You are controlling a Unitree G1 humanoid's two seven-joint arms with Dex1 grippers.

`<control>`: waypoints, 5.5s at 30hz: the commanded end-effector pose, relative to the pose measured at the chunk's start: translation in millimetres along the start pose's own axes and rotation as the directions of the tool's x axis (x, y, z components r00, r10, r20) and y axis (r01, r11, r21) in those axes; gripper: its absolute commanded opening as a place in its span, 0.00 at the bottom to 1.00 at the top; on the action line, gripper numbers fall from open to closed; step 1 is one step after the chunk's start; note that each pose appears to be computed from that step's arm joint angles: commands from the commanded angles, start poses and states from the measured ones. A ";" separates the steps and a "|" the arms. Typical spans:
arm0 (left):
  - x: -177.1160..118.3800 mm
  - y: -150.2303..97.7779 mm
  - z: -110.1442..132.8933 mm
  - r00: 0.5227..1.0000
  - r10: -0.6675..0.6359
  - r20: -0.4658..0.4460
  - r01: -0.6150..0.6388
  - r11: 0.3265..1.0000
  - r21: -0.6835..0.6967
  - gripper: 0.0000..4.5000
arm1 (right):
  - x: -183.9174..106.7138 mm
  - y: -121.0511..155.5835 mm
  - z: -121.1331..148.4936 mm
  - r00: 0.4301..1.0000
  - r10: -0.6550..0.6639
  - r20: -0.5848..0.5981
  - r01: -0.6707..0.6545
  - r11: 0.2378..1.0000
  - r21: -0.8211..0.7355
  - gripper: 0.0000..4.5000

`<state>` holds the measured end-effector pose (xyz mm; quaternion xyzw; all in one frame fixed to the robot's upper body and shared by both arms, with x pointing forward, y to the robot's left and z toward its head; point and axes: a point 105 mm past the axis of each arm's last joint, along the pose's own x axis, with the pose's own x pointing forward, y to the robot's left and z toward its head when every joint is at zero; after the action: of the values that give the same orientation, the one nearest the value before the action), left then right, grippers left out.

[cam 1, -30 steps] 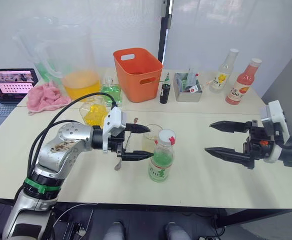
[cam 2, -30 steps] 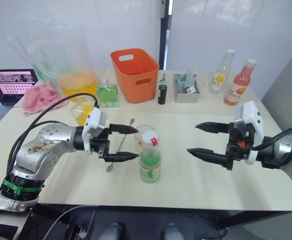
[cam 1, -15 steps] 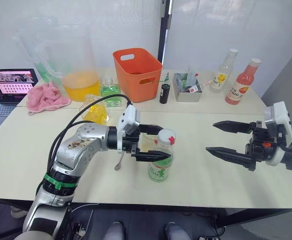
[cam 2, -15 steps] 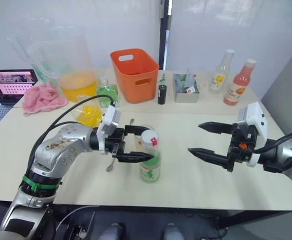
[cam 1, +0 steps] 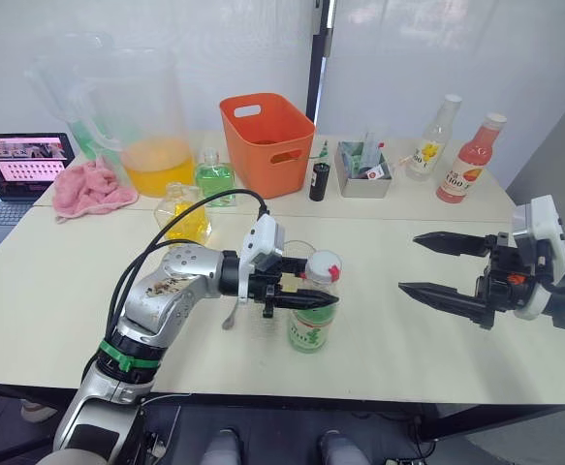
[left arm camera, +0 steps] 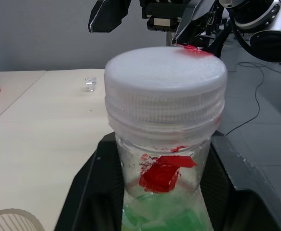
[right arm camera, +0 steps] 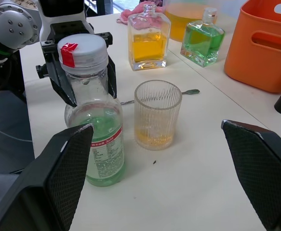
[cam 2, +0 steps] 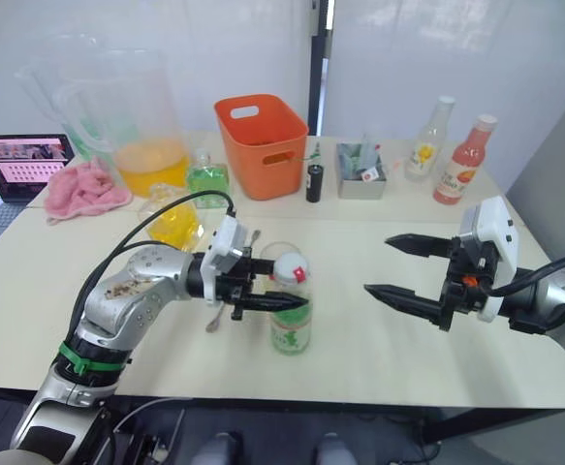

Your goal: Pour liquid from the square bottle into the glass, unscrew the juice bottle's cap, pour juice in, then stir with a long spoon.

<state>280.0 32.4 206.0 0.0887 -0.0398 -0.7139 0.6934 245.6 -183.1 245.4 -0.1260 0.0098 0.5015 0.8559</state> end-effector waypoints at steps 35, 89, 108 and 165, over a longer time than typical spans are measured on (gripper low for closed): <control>-12.0 7.9 -3.5 0.999 -0.006 -0.047 0.008 0.999 0.031 0.32 | 95.3 47.8 23.8 0.980 0.163 0.115 -0.162 0.987 -0.016 0.38; -2.6 9.2 -19.6 0.998 0.004 -0.061 -0.005 1.000 -0.012 0.31 | 77.6 34.7 43.5 0.968 0.204 0.148 -0.206 0.978 0.001 1.00; 2.1 12.1 -28.5 0.997 0.003 -0.071 -0.003 1.000 -0.007 0.31 | 93.1 47.3 31.9 0.984 0.102 0.147 -0.110 0.993 0.042 0.59; -3.5 3.2 -20.4 0.997 0.045 -0.060 -0.046 0.999 -0.019 0.30 | 82.7 26.2 36.8 0.964 0.241 0.107 -0.230 0.967 -0.109 1.00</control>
<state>284.0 38.6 201.4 0.0962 -0.0439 -0.6964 0.7098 262.5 -93.1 257.2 -0.1244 -0.0322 0.6234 0.7713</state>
